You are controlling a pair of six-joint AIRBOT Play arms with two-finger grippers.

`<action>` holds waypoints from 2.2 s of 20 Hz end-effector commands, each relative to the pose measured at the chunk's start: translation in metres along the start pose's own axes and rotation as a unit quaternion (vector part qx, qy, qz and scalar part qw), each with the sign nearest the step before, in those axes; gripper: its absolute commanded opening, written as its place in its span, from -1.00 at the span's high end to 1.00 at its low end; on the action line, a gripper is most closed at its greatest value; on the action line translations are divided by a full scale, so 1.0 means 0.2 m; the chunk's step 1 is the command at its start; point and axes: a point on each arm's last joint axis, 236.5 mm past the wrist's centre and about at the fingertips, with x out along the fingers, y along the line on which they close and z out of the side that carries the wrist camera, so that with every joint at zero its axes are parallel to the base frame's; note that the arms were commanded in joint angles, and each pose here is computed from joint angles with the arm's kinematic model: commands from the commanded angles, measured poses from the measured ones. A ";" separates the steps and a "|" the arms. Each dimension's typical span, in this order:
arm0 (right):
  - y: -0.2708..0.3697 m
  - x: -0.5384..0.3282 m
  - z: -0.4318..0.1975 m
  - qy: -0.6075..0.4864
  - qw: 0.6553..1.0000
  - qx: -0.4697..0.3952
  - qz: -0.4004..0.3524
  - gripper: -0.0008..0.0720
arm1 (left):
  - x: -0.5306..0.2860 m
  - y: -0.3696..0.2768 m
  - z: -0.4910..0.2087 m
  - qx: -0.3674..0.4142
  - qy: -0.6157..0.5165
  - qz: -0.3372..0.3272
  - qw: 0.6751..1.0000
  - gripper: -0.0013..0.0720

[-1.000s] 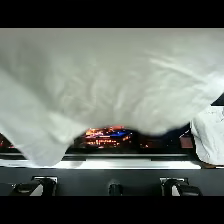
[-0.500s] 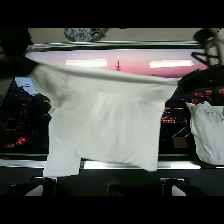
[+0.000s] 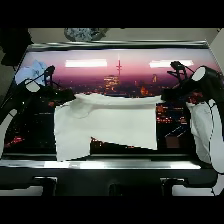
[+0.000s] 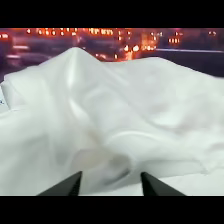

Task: Fold the shirts.

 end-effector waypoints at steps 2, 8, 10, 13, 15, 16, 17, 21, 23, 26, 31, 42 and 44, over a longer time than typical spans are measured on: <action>-0.03 -0.13 -0.06 0.015 0.999 -0.028 -0.003 -0.71 | -0.23 0.25 0.03 -0.017 0.047 0.039 0.998 -0.51; -0.11 -0.25 -0.62 0.187 0.981 -0.011 0.045 -0.48 | -0.40 0.74 -0.56 -0.172 0.189 0.076 0.964 -0.26; -0.04 -0.21 -0.72 0.198 0.978 -0.015 0.067 -0.48 | -0.31 0.73 -0.80 -0.184 0.226 0.051 0.955 -0.26; 0.01 -0.15 -0.84 0.203 0.976 -0.009 0.075 -0.48 | -0.18 0.68 -0.95 -0.188 0.235 0.014 0.954 -0.26; 0.04 -0.15 -0.91 0.216 0.973 -0.019 0.085 -0.48 | -0.13 0.64 -0.93 -0.192 0.211 -0.010 0.958 -0.25; 0.05 -0.15 -0.94 0.217 0.972 -0.024 0.086 -0.49 | -0.11 0.64 -0.93 -0.191 0.207 -0.009 0.959 -0.25; 0.04 -0.16 -0.95 0.218 0.972 -0.026 0.081 -0.49 | -0.10 0.66 -0.91 -0.191 0.198 -0.003 0.961 -0.25; 0.05 -0.16 -0.99 0.214 0.974 -0.027 0.071 -0.49 | -0.06 0.68 -0.89 -0.189 0.188 0.004 0.964 -0.05; 0.06 -0.14 -1.02 0.221 0.972 -0.023 0.075 -0.49 | -0.05 0.69 -0.89 -0.188 0.184 0.007 0.965 0.24; 0.11 -0.04 -1.10 0.220 0.972 0.010 0.086 -0.60 | -0.05 0.69 -0.88 -0.188 0.182 0.008 0.965 0.82; 0.33 0.16 -1.16 0.169 0.970 0.089 0.154 -0.76 | -0.04 0.69 -0.88 -0.184 0.182 0.007 0.966 0.84; 0.46 0.29 -1.20 0.134 0.956 0.180 0.189 -0.35 | -0.05 0.68 -0.88 -0.176 0.182 0.005 0.967 0.84; 0.48 0.29 -1.20 0.135 0.954 0.184 0.193 -0.22 | -0.05 0.68 -0.88 -0.176 0.182 0.005 0.967 0.84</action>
